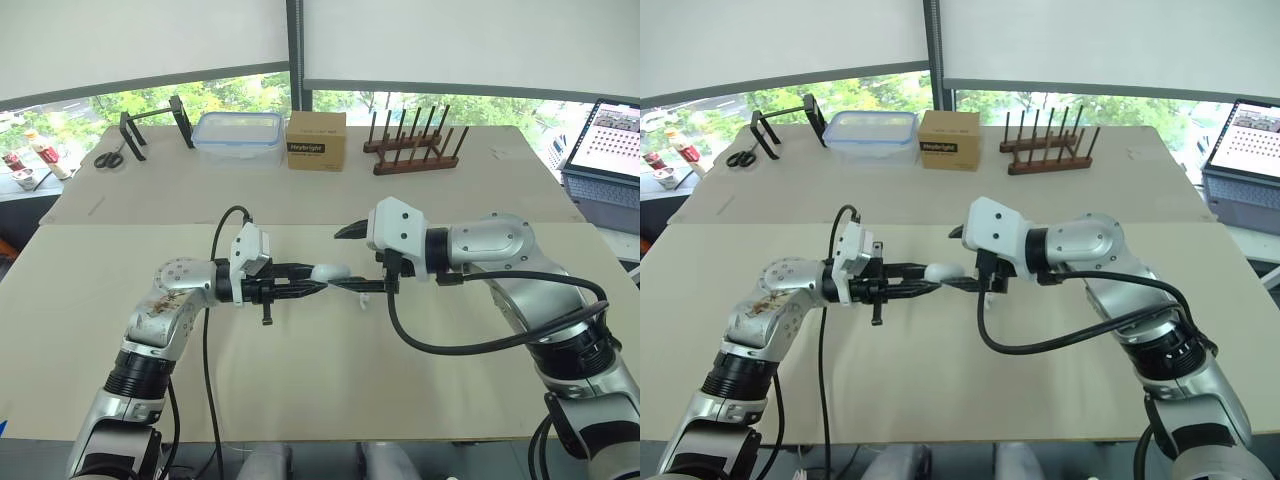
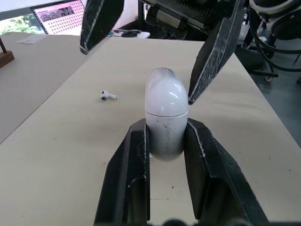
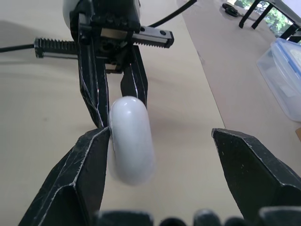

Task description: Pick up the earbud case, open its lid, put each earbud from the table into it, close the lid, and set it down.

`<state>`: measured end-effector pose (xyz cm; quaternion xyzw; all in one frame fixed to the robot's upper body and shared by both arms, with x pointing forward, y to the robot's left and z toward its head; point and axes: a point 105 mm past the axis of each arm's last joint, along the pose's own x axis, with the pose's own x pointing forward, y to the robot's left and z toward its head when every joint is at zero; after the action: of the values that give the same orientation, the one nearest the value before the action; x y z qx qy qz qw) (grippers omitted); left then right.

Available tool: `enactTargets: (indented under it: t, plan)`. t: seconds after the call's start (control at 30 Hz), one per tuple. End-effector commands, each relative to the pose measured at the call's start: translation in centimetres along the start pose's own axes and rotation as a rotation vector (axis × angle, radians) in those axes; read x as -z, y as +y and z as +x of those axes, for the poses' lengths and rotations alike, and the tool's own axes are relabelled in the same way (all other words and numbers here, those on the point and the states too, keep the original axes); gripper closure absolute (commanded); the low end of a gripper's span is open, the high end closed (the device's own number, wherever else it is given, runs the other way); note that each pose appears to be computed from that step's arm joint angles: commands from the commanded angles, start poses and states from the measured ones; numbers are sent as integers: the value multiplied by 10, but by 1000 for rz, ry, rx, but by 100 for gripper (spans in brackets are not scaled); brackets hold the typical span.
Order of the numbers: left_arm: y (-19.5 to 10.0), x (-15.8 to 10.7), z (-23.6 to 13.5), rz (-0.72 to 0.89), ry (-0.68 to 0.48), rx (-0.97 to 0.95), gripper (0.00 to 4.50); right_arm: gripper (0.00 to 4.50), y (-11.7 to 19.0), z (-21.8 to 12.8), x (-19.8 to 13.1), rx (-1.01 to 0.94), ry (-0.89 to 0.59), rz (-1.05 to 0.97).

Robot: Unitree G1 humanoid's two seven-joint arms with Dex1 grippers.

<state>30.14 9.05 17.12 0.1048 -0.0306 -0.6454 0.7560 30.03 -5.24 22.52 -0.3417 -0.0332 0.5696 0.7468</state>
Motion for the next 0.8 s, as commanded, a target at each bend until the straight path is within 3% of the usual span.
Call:
enactTargets:
  t: [0.03,0.53,0.8]
  plan:
    - [-6,-9,3,50,-20,38,398,68,-14,-9,-11,66,-26,-18]
    - [-7,-9,-1,47,-24,39,398,68,-27,-21,-13,71,-12,-32]
    - [9,-11,-8,124,-80,-151,398,68,-11,-47,-6,79,-36,6]
